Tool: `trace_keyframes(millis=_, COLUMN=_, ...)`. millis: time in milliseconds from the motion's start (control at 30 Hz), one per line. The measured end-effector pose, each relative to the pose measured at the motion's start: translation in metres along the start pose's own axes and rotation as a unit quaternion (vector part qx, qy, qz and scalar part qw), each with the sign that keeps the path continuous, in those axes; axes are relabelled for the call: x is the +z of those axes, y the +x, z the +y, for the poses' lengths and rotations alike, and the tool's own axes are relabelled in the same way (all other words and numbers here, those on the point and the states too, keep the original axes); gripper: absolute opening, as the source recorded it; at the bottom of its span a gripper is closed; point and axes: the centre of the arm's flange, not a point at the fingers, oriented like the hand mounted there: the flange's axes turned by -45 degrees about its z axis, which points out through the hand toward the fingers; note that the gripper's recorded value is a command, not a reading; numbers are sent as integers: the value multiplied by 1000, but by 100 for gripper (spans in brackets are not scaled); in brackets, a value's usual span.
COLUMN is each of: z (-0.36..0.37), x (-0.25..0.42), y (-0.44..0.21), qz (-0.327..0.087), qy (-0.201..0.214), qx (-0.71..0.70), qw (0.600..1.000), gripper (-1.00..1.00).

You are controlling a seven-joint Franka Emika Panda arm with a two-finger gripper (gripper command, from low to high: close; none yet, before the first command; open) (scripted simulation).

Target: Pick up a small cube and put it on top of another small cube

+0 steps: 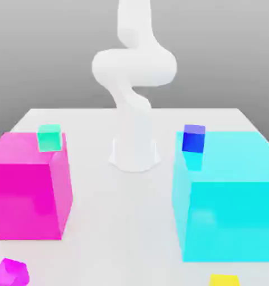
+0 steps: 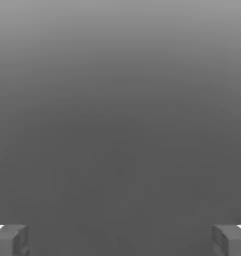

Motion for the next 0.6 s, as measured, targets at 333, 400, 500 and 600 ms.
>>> trace_keyframes(millis=333, z=74, x=168, y=-12, qz=-121, qy=10, qx=42, qw=992, gripper=0)
trace_keyframes(millis=400, z=90, x=200, y=-22, qz=-143, qy=8, qx=51, qw=988, gripper=0)
trace_keyframes(millis=500, z=113, x=246, y=-41, qz=-177, qy=4, qx=64, qw=982, gripper=0)
trace_keyframes(millis=600, z=141, x=289, y=-66, qz=-209, qy=-4, qx=79, qw=975, gripper=0)
